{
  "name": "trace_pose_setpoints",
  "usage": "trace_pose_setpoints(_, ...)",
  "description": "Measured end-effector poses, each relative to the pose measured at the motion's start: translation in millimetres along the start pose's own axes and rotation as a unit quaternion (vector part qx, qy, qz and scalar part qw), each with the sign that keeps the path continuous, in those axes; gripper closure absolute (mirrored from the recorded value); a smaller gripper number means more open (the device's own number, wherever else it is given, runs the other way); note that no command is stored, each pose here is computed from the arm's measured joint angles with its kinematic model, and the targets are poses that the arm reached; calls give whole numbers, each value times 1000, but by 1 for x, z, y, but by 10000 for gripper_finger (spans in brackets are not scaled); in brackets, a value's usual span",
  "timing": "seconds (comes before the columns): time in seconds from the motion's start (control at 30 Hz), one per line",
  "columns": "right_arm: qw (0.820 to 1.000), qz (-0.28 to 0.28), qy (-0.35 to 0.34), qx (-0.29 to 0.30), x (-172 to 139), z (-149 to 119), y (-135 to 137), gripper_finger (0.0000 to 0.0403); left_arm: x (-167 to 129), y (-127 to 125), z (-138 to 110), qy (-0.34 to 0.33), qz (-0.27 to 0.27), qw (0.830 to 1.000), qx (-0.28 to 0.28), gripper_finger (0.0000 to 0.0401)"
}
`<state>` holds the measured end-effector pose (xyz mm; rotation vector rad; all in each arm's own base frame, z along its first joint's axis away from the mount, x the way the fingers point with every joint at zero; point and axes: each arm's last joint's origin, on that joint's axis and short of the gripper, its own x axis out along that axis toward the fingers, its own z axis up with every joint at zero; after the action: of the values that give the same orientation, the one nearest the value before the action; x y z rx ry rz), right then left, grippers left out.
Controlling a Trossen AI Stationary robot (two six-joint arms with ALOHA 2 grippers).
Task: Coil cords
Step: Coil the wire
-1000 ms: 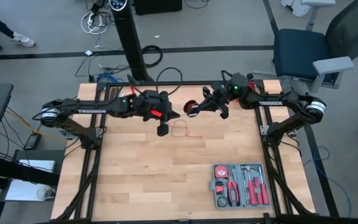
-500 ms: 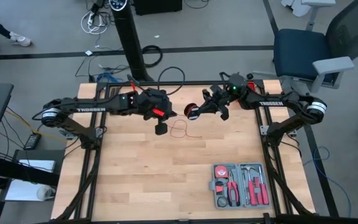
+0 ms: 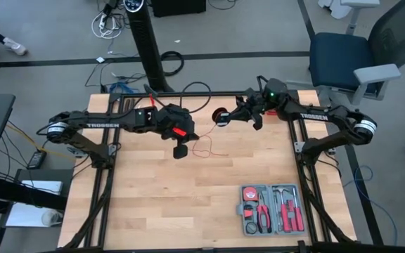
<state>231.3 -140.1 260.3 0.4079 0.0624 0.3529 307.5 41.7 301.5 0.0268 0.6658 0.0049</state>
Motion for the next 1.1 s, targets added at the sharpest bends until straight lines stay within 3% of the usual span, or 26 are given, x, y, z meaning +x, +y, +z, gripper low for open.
trace_pose_setpoints(0.17,999,-32,11,-4,-8,-1,1,403,0,-6,0,2,-22,1000,-5,401)
trace_pose_setpoints(0.33,999,-30,31,10,-9,-5,2,403,-2,-7,0,2,-24,1000,0,401)
trace_pose_setpoints(0.63,997,-8,77,32,0,-19,7,403,-14,-2,15,-20,23,997,76,401)
trace_pose_setpoints(0.83,996,11,88,30,11,-23,16,403,-15,2,29,-78,95,981,149,401)
trace_pose_setpoints(1.1,994,50,94,9,26,-26,30,403,-4,8,42,-133,136,951,242,401)
